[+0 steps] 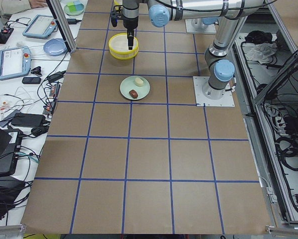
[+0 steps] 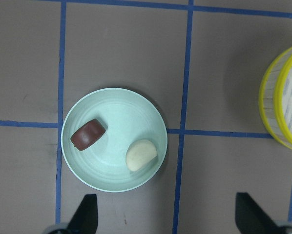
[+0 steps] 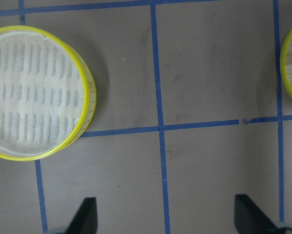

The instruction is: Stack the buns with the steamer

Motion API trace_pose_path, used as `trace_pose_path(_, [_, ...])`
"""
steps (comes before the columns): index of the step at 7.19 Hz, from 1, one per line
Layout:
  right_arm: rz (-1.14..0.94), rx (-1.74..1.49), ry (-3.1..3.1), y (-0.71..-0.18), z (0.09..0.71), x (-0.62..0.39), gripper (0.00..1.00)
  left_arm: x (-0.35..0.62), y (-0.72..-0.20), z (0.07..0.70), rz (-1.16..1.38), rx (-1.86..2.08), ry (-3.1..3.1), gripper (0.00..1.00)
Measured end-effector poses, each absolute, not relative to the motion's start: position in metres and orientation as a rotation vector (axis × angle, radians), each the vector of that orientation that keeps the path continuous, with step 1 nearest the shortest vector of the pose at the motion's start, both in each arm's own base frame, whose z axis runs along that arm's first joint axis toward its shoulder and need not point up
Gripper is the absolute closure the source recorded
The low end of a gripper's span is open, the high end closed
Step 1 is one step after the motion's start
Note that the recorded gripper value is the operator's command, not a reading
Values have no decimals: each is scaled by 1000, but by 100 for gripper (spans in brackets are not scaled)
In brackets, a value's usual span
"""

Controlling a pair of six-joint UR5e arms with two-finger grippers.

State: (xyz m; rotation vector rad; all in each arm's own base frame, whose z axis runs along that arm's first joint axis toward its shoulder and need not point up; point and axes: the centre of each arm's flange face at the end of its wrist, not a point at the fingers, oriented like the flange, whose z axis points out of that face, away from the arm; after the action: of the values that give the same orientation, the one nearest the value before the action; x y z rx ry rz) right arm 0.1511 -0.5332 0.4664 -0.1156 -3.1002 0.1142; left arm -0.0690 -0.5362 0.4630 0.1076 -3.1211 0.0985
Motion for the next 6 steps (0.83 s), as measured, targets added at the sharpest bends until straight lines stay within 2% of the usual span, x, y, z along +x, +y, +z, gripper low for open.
trace_pose_path(3, [102, -62, -3104, -580, 438, 56, 0, -46, -553, 391, -16, -62, -3120, 3])
trace_pose_path(5, [96, 10, -3100, -606, 405, -41, 0, -28, -560, 332, -102, -183, -3099, 3])
trace_pose_path(6, [89, 23, -3108, -615, 380, -103, 0, -24, -563, 305, -148, -238, -3082, 6])
